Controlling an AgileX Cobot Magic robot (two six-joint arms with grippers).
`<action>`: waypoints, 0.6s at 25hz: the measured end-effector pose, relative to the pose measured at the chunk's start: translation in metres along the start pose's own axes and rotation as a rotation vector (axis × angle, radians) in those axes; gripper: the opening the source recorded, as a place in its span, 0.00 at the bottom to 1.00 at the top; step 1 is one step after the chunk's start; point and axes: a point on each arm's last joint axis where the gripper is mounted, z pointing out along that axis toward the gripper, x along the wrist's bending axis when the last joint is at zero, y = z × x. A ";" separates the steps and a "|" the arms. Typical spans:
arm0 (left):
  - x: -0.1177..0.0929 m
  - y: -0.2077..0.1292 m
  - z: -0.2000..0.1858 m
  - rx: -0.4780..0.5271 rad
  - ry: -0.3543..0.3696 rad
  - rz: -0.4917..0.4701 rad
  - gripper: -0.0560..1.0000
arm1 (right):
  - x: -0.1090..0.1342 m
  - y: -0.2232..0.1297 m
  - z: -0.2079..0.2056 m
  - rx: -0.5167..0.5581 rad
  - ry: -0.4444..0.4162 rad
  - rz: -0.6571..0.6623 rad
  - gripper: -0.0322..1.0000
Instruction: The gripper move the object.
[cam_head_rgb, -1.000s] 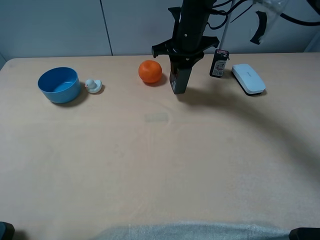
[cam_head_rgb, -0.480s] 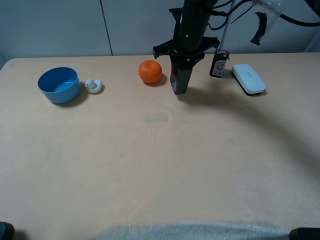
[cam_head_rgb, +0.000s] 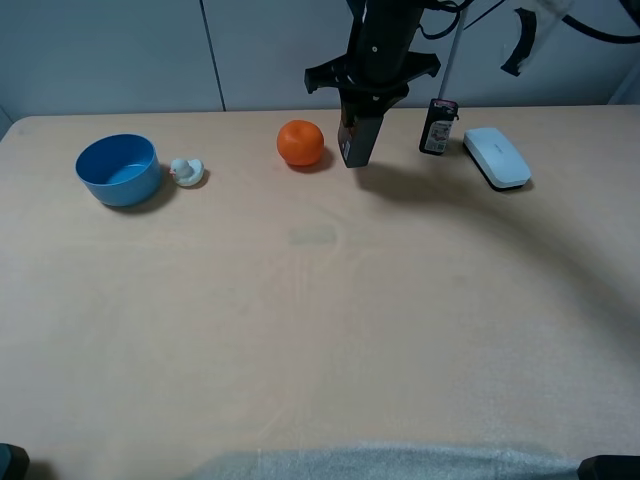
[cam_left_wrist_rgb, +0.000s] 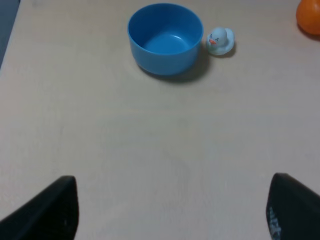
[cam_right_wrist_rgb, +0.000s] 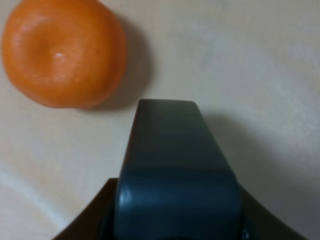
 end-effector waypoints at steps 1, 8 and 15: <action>0.000 0.000 0.000 0.000 0.000 0.000 0.83 | 0.000 0.000 0.002 0.005 -0.003 -0.001 0.32; 0.000 0.000 0.000 0.000 0.000 0.000 0.83 | -0.001 -0.006 0.029 0.082 -0.013 -0.002 0.32; 0.000 0.000 0.000 0.000 0.000 0.000 0.83 | 0.000 0.000 0.022 0.057 -0.008 -0.004 0.32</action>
